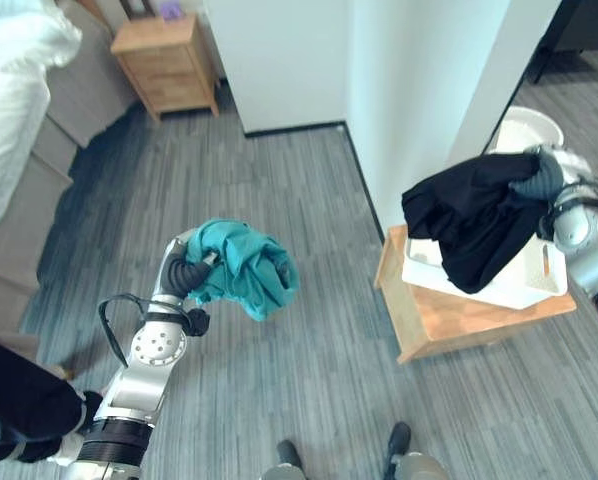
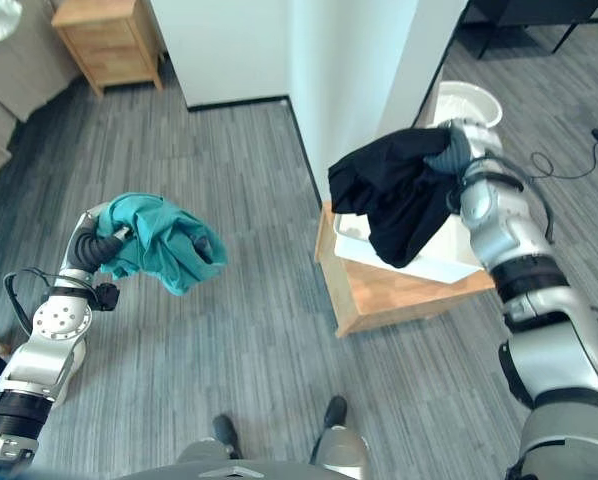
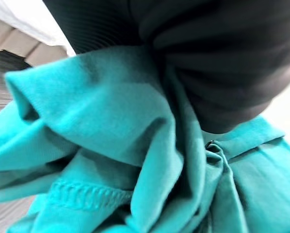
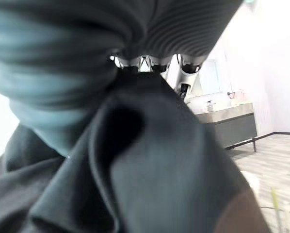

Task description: Pick up bed clothes into laundry basket.

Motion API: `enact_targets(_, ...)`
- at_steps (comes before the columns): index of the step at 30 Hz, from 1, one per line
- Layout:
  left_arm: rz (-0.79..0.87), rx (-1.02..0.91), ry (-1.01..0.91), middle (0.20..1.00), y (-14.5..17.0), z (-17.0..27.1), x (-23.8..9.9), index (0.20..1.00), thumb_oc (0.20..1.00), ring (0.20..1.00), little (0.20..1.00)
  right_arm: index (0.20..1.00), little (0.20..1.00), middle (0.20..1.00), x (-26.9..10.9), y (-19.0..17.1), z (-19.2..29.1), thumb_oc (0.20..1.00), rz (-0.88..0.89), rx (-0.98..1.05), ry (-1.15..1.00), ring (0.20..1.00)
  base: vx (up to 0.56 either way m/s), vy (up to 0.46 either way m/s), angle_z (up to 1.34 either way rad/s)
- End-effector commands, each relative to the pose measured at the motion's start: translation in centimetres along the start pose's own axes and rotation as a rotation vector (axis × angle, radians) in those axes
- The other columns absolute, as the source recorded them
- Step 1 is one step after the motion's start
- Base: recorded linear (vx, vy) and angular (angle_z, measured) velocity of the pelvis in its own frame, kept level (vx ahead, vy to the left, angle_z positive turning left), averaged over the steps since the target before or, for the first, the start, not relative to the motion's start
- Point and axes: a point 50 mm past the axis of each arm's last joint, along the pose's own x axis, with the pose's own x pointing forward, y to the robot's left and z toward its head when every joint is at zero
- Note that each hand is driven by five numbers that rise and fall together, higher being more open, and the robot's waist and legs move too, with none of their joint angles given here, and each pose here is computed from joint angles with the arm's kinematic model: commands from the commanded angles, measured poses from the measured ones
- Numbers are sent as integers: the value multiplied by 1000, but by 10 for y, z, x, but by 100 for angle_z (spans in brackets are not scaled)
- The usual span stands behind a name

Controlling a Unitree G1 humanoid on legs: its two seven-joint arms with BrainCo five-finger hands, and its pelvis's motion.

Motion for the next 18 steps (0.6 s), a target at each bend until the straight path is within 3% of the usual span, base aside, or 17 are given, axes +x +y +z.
enact_targets(1, 81, 53, -176, 200, 33, 31, 7, 200, 200, 200, 200, 200, 200, 200, 18, -34, 19, 200, -147, -19, -41, 200, -95, -79, 1)
enact_targets(4, 80, 54, -194, 200, 35, 33, 8, 200, 200, 200, 200, 200, 200, 200, 21, -41, 12, 200, -162, -34, -4, 200, 4, -19, -2)
enact_targets(18, 130, 26, -301, 200, 45, 54, 15, 200, 200, 200, 200, 200, 200, 200, 16, -139, -43, 200, -368, -269, 214, 200, -53, -35, -2)
